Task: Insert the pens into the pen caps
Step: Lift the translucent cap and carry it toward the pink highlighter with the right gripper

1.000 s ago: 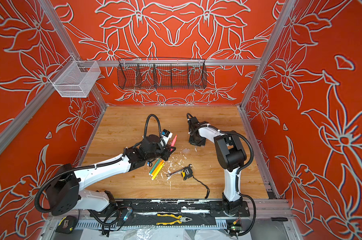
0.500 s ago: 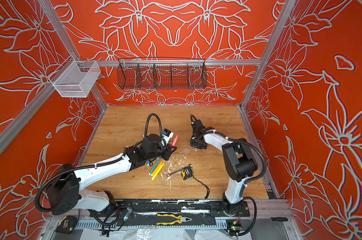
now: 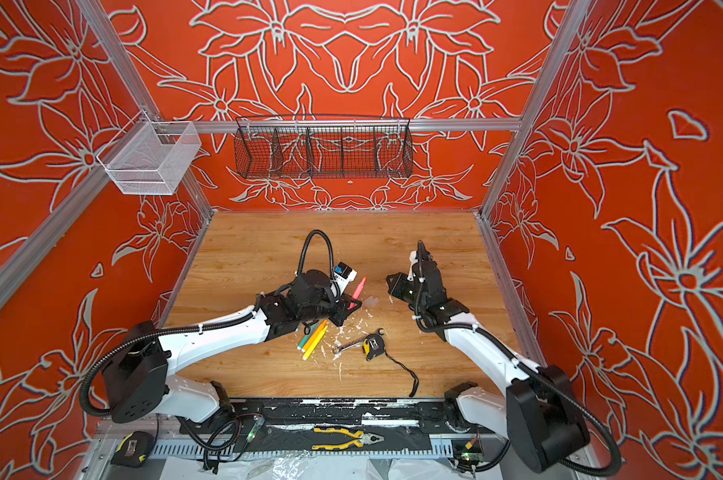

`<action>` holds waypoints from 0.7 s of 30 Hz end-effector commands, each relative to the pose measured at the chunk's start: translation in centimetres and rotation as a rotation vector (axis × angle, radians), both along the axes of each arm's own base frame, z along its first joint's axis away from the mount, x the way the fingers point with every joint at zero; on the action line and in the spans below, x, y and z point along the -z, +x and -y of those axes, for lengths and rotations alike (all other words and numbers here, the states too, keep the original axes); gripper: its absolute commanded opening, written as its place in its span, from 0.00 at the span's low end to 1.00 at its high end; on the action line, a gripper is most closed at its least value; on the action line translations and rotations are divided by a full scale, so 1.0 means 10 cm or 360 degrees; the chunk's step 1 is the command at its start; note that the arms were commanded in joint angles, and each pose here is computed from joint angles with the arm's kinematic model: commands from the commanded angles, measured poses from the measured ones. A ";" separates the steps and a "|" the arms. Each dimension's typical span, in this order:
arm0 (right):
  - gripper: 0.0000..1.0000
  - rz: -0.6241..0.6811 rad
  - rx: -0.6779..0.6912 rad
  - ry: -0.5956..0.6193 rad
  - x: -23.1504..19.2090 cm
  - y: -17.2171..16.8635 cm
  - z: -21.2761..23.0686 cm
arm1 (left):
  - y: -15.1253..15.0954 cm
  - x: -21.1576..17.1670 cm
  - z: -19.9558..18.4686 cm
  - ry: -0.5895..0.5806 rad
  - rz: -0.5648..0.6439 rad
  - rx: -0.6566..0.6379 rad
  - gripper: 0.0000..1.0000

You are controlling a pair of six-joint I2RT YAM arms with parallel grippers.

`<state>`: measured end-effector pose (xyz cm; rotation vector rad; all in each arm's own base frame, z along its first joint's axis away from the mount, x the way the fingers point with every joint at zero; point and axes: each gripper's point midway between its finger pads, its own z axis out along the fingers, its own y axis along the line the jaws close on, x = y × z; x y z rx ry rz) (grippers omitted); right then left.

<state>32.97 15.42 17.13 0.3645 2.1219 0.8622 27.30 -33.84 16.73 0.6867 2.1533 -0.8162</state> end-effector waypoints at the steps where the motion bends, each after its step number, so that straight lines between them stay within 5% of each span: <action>1: 0.00 0.0286 0.0052 0.0232 -0.48 0.01 0.02 | -0.04 -0.06 0.16 -0.0063 -0.0008 0.0068 0.00; 8: 0.00 0.0483 0.0127 0.0386 -0.69 -0.14 0.14 | -0.06 0.00 0.26 -0.0051 -0.0049 0.0111 0.00; 21: 0.00 0.0603 -0.0115 0.0537 -0.89 -0.19 -0.12 | -0.12 0.04 0.36 -0.0058 -0.0096 0.0173 0.00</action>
